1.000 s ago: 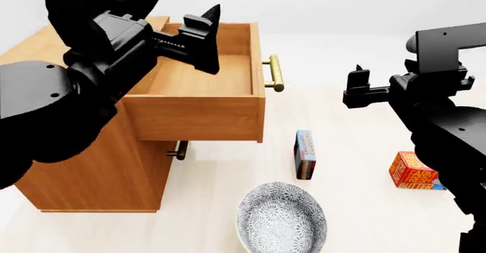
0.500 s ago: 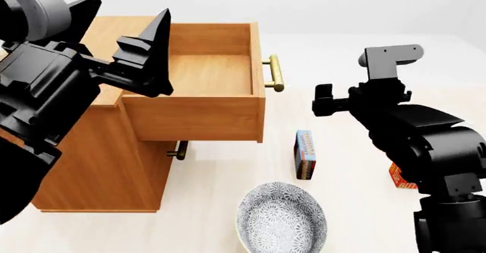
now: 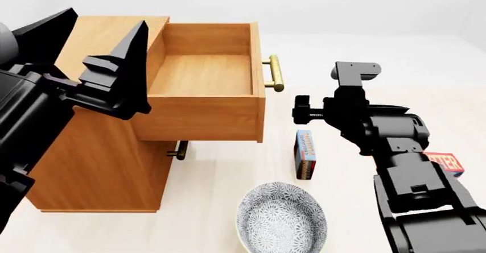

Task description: Put the chocolate pudding in the top drawer of the cabinet and close it.

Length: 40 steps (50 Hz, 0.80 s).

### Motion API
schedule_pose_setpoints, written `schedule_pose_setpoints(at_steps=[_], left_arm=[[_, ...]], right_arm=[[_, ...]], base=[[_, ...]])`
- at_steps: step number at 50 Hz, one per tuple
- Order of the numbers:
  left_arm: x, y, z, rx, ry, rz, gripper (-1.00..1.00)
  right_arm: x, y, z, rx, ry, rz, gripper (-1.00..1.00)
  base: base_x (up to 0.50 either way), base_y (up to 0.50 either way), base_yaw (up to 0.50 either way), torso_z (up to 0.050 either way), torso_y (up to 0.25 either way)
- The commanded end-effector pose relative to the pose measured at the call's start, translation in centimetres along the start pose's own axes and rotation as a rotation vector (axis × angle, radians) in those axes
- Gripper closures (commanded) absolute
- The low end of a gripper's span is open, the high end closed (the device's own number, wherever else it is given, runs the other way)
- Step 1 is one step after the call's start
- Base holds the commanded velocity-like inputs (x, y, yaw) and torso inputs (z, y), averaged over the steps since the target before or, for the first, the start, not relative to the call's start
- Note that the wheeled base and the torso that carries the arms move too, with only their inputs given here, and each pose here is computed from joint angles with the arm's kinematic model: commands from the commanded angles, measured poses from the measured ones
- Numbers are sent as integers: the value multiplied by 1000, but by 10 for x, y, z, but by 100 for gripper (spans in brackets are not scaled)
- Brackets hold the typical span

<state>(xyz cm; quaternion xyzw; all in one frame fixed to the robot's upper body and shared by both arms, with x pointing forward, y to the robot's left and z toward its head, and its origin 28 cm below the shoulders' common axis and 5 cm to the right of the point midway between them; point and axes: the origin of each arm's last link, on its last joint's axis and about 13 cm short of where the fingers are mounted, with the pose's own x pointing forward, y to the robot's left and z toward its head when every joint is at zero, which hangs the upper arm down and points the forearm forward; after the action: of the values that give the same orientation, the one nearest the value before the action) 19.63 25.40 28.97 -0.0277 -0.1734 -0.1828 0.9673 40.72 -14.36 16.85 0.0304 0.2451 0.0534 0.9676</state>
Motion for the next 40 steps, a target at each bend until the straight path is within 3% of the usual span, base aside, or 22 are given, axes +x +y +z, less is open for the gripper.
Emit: schedule_pose_setpoints(at_steps=[1,40], left_arm=[[-7,1,-1,-16,3,-3,-100],[3,8,-25,-35,51,-12,-100]], right_arm=[[10,5,-13,-1,52,7,-100],[16,7,-57,12,193,38,-100]], base=[[0,0,0,0,0],[0,0,0,0,0]])
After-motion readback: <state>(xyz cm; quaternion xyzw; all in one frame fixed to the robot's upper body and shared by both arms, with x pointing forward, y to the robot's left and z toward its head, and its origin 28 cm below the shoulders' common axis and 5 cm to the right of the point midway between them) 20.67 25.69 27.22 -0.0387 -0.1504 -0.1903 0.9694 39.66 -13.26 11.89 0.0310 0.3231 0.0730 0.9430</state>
